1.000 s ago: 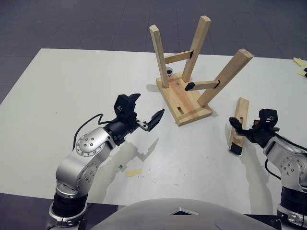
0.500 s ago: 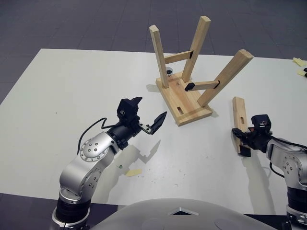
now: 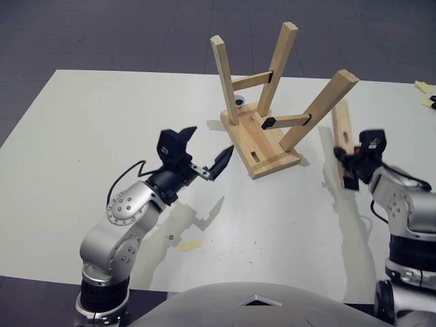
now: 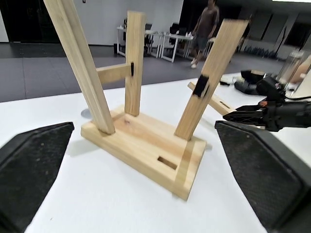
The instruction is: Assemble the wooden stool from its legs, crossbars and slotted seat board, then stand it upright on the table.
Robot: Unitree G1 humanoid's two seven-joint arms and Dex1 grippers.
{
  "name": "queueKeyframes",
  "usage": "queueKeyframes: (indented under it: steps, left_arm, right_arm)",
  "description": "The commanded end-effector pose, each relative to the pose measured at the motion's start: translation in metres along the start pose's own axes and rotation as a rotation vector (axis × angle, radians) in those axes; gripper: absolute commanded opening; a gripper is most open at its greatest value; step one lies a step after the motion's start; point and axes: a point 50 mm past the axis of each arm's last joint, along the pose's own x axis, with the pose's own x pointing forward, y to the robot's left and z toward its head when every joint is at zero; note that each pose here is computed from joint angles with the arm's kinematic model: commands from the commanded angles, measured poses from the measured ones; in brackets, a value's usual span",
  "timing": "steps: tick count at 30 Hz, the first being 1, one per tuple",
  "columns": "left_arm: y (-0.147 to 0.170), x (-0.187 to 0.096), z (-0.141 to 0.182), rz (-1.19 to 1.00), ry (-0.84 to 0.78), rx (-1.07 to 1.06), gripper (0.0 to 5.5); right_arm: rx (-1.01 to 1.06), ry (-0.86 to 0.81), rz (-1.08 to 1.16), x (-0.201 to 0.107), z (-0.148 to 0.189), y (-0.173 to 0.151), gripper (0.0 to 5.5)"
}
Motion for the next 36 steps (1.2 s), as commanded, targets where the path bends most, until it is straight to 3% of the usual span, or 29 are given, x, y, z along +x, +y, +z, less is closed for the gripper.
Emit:
queueKeyframes:
  steps: [1,5,11,15,30,36]
  left_arm:
    - [0.012,0.006,0.057,-0.103,-0.299,-0.276,5.40]
    - [0.014,0.009,0.096,-0.284,-0.425,-0.488,5.40]
    - [0.021,0.025,0.109,-0.298,-0.295,-0.511,5.40]
    - [0.011,0.033,0.107,-0.299,-0.233,-0.484,5.40]
    - [-0.007,0.041,0.113,-0.438,-0.187,-0.528,5.40]
    - [-0.012,0.041,0.106,-0.420,-0.126,-0.464,4.42]
  right_arm:
    - [-0.082,-0.617,-0.132,-0.008,0.107,-0.008,2.11]
    - [-0.252,-0.989,-0.041,-0.044,0.146,0.018,2.11]
    - [-0.320,-1.138,0.346,-0.078,0.139,0.080,2.11]
    - [-0.386,-1.102,0.540,-0.087,0.117,0.102,2.11]
    - [-0.372,-0.910,0.694,-0.101,0.061,0.138,2.11]
    - [-0.382,-0.891,0.696,-0.101,0.055,0.143,2.11]
